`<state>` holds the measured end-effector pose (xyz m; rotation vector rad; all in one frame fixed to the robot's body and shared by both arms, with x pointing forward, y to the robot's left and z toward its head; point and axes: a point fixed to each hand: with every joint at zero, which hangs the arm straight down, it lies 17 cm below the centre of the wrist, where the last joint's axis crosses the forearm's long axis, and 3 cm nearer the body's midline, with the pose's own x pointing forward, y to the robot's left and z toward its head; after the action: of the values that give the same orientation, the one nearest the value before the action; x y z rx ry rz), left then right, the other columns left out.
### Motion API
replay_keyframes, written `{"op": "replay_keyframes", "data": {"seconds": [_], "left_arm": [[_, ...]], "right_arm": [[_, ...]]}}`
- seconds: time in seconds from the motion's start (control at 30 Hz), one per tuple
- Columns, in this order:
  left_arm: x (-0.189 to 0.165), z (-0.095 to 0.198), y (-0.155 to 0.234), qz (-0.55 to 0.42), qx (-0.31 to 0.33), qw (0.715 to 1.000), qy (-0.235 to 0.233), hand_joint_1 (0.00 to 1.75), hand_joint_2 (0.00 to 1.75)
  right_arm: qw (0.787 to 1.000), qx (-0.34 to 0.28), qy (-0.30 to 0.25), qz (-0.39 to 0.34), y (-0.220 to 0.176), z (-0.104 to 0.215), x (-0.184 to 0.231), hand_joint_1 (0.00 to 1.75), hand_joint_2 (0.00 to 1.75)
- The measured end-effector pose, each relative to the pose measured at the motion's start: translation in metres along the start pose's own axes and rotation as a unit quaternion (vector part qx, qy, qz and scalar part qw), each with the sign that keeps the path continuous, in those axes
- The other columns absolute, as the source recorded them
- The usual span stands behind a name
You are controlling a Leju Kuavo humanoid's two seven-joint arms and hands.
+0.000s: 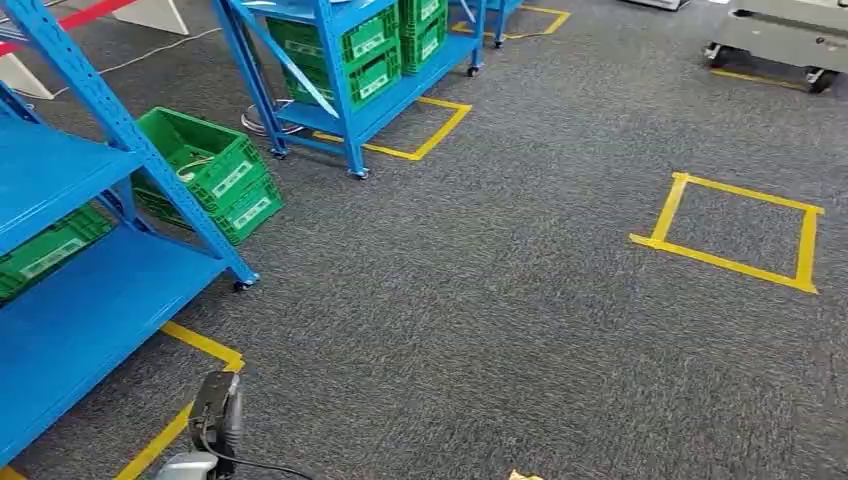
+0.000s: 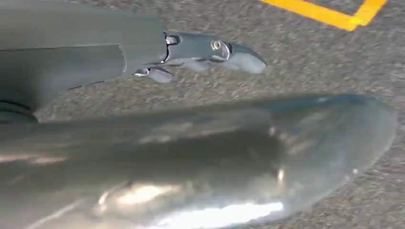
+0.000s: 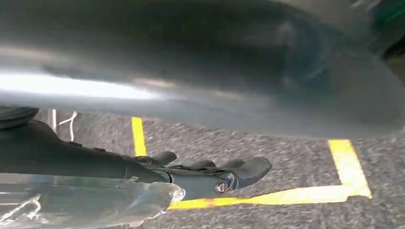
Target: Take the parts from the cabinet and place them on the table.
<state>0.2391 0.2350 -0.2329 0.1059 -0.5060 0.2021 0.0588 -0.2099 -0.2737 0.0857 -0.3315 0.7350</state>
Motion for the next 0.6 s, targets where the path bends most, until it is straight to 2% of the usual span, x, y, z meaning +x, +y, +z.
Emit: {"op": "replay_keyframes", "data": {"seconds": [0.6], "left_arm": [[-0.008,-0.003,0.021,-0.002,0.004,1.000,0.003,0.00,0.00]], "right_arm": [[1.000,0.001,-0.004,0.004,0.000,0.000,0.000,0.00,0.00]]}}
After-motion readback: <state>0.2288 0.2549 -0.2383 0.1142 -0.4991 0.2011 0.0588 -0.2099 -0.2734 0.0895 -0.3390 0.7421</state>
